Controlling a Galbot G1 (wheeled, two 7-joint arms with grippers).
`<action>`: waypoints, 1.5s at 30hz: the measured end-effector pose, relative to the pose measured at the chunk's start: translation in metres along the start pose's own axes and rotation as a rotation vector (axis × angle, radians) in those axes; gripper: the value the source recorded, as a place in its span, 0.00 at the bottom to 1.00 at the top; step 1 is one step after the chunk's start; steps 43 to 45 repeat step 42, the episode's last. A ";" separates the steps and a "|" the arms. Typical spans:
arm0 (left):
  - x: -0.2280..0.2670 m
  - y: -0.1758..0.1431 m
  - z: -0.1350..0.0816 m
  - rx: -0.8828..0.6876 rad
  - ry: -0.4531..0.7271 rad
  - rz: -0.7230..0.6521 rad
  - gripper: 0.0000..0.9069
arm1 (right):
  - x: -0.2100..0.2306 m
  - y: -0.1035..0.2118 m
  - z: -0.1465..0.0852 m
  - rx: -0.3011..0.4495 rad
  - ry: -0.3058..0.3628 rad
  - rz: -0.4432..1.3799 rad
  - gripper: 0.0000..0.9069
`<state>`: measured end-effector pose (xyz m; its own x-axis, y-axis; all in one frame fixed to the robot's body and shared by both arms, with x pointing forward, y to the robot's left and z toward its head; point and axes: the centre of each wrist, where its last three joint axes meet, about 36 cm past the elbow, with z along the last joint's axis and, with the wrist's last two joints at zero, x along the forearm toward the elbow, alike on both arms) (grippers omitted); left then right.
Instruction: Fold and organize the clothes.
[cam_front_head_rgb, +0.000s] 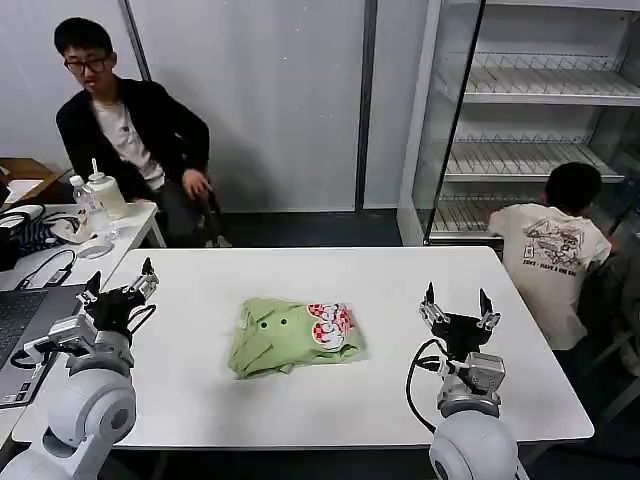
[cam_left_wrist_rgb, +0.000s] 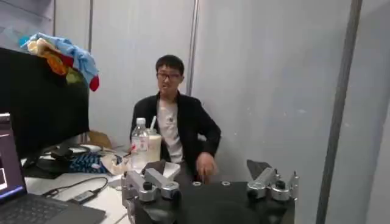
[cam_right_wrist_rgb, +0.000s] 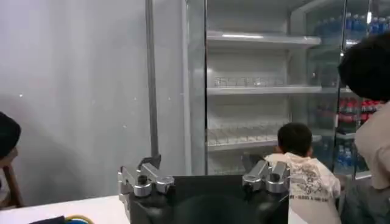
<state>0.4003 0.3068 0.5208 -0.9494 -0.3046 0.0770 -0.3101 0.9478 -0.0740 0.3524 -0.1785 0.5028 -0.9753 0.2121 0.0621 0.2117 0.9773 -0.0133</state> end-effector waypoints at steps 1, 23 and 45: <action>0.000 0.000 0.000 0.000 0.000 0.000 1.00 | 0.000 0.000 0.000 0.000 0.000 0.000 1.00; 0.001 -0.002 0.003 0.005 0.005 0.002 1.00 | 0.000 -0.001 -0.002 0.005 -0.002 0.001 1.00; 0.000 -0.003 0.004 0.004 0.005 0.004 1.00 | 0.002 -0.001 -0.003 0.012 0.003 -0.008 1.00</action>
